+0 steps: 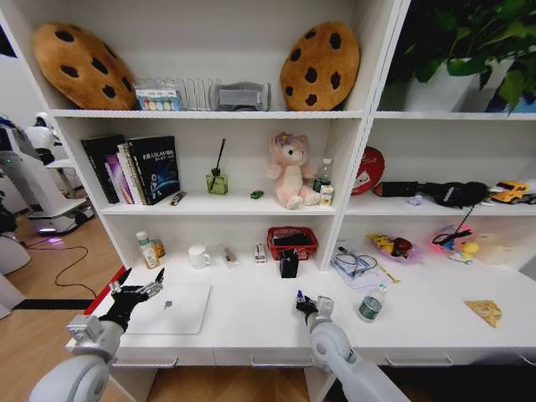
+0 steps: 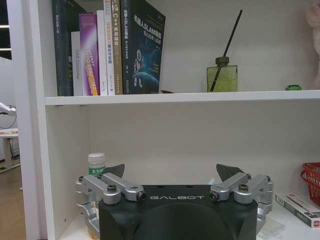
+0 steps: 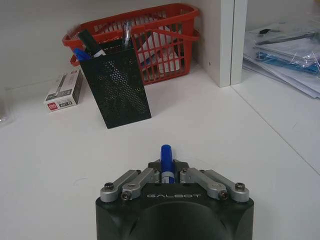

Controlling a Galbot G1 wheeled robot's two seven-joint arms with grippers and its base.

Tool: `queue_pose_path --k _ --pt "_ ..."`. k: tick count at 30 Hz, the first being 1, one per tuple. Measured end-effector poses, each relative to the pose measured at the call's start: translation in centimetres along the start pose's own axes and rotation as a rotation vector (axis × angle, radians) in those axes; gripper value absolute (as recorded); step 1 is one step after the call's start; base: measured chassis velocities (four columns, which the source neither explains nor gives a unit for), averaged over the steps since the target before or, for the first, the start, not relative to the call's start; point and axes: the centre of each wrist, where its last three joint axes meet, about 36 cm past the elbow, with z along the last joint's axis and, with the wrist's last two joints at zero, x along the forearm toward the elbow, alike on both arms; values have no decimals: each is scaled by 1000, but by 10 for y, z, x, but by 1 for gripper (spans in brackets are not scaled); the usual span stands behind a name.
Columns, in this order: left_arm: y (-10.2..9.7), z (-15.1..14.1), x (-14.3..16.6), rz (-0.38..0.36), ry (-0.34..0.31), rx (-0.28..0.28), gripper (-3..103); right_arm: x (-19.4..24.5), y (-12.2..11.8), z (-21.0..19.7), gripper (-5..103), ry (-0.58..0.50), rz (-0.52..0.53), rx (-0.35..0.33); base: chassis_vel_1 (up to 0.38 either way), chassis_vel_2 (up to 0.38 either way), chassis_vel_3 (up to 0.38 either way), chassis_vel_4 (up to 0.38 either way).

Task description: Organize the objects on the table.

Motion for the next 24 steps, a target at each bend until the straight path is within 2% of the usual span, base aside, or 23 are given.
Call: queue_pose_path --k 3,4,6,7,9,11,12,15,16,17,20,24 --pt "0 0 0 0 0 0 100 -1 -4 -5 11 -31 -40 6 0 0 0 0" --pt "0 0 0 0 0 0 100 -3 -6 -8 11 -91 -66 25 0 0 0 0" --pt "0 0 0 0 0 0 100 -8 -12 -14 11 -267 -93 132 0 0 0 0" --pt "0 0 0 0 0 0 100 -8 -12 -14 11 -267 -93 132 0 0 0 0" --pt "0 0 0 0 0 0 100 -16 -19 -27 11 -435 -124 243 0 0 0 0" --pt "0 0 0 0 0 0 100 -28 -25 -46 11 -554 -155 301 0 0 0 0" --pt "0 0 0 0 0 0 100 -28 -25 -46 11 -554 -155 301 0 0 0 0" --pt "0 0 0 0 0 0 100 -65 -35 -71 11 -714 -173 383 0 0 0 0" --pt "0 0 0 0 0 0 100 -65 -35 -71 11 -714 -173 383 0 0 0 0" --pt "0 0 0 0 0 0 100 -87 -38 -82 11 -796 -175 436 0 0 0 0" --pt "0 0 0 0 0 0 100 -111 -35 -94 11 -843 -180 481 0 0 0 0" --pt "0 0 0 0 0 0 100 -132 -13 -98 11 -847 -206 457 0 0 0 0"
